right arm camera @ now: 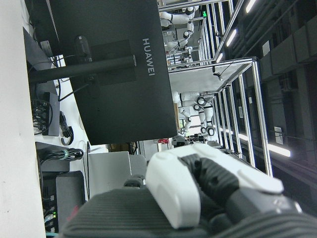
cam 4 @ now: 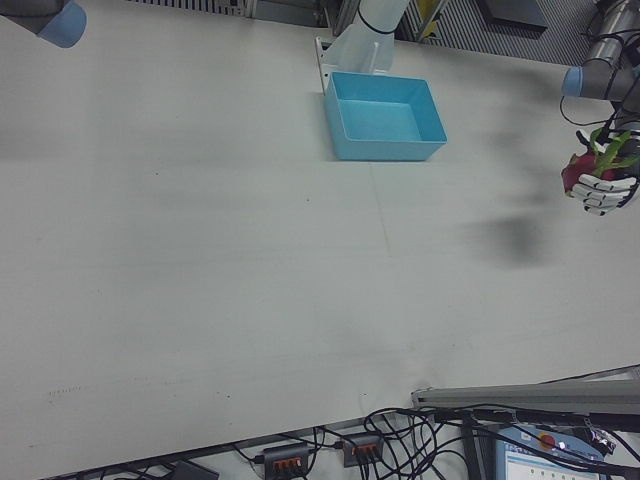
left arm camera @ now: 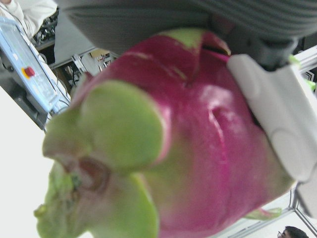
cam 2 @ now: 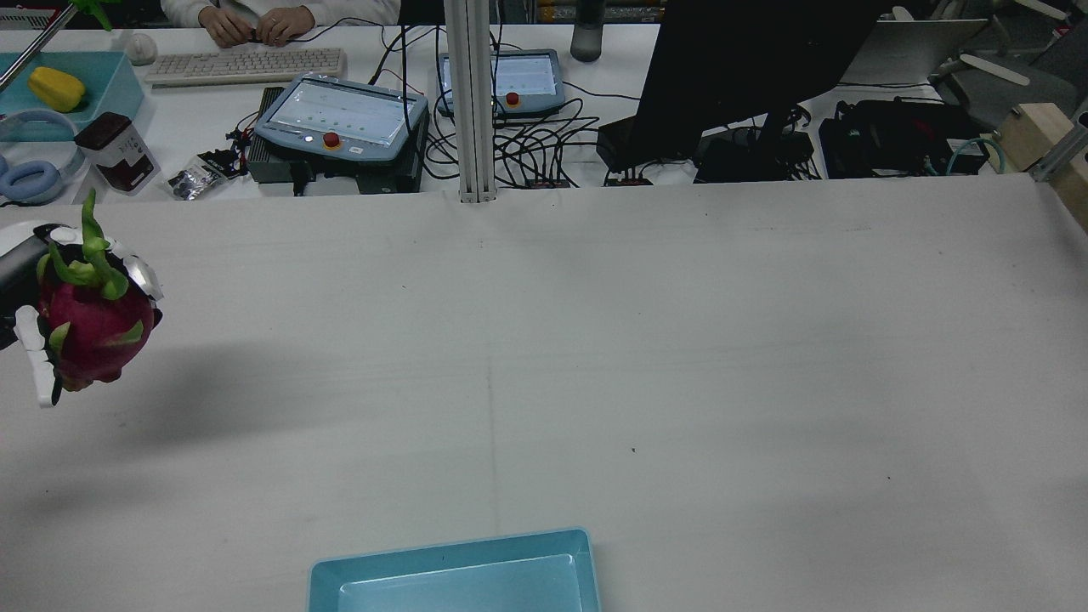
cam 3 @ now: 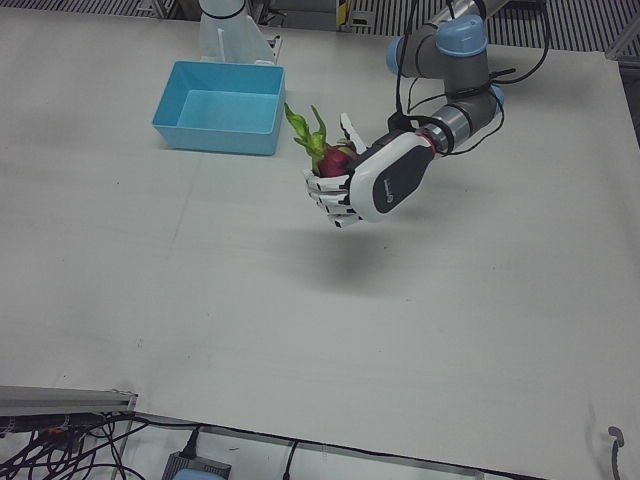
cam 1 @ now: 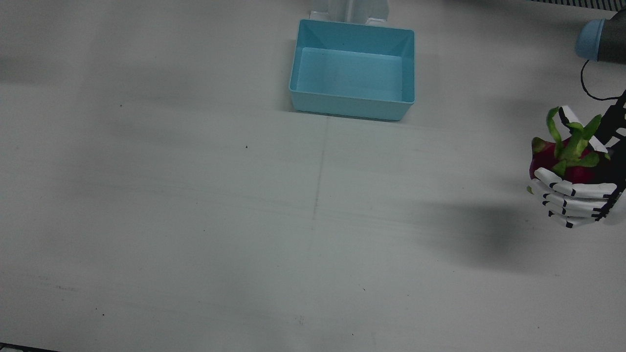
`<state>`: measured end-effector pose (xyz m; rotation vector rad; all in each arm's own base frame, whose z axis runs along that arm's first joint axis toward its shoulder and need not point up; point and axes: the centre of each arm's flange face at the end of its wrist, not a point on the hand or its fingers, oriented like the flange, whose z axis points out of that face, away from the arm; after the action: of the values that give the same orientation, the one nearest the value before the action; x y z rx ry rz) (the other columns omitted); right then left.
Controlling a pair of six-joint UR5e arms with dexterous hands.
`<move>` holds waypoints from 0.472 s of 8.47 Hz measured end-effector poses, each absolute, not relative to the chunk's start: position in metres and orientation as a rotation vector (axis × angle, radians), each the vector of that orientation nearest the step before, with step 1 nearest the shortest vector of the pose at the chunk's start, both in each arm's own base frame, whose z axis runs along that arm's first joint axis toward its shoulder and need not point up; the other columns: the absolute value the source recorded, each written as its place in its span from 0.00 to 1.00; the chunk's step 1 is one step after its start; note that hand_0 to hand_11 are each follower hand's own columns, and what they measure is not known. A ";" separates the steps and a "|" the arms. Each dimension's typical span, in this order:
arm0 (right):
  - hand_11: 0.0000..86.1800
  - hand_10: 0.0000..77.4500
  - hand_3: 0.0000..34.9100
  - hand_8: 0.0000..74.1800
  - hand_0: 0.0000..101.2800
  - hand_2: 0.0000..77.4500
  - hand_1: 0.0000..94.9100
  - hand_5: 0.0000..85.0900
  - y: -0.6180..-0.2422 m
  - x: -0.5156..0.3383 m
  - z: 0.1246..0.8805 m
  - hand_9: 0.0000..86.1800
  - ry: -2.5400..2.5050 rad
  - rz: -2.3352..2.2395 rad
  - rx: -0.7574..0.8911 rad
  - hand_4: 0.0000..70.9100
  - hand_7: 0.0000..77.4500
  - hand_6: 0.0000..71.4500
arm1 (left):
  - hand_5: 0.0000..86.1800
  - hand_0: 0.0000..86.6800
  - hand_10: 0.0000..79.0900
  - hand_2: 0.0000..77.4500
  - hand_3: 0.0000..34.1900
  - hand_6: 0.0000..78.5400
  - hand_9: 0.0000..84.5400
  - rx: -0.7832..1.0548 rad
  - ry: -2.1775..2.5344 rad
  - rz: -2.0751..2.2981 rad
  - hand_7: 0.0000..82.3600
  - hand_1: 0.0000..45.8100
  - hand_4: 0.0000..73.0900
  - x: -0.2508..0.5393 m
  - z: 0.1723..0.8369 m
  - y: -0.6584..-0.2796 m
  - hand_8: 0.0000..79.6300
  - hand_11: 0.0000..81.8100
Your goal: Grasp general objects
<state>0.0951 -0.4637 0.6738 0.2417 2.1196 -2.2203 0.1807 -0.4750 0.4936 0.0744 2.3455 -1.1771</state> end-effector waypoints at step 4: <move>0.00 0.00 0.00 0.00 0.00 1.00 1.00 0.00 -0.464 0.095 0.674 0.01 2.120 -2.220 0.242 0.00 0.00 0.00 | 0.37 0.58 0.45 0.01 0.00 0.89 0.41 -0.181 2.383 -1.013 0.32 0.00 0.66 0.263 0.424 -0.426 0.84 0.86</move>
<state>0.0951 -0.4637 0.6738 0.2417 2.1196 -2.2203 0.2633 -0.4257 0.4240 -0.1812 2.3827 -1.0127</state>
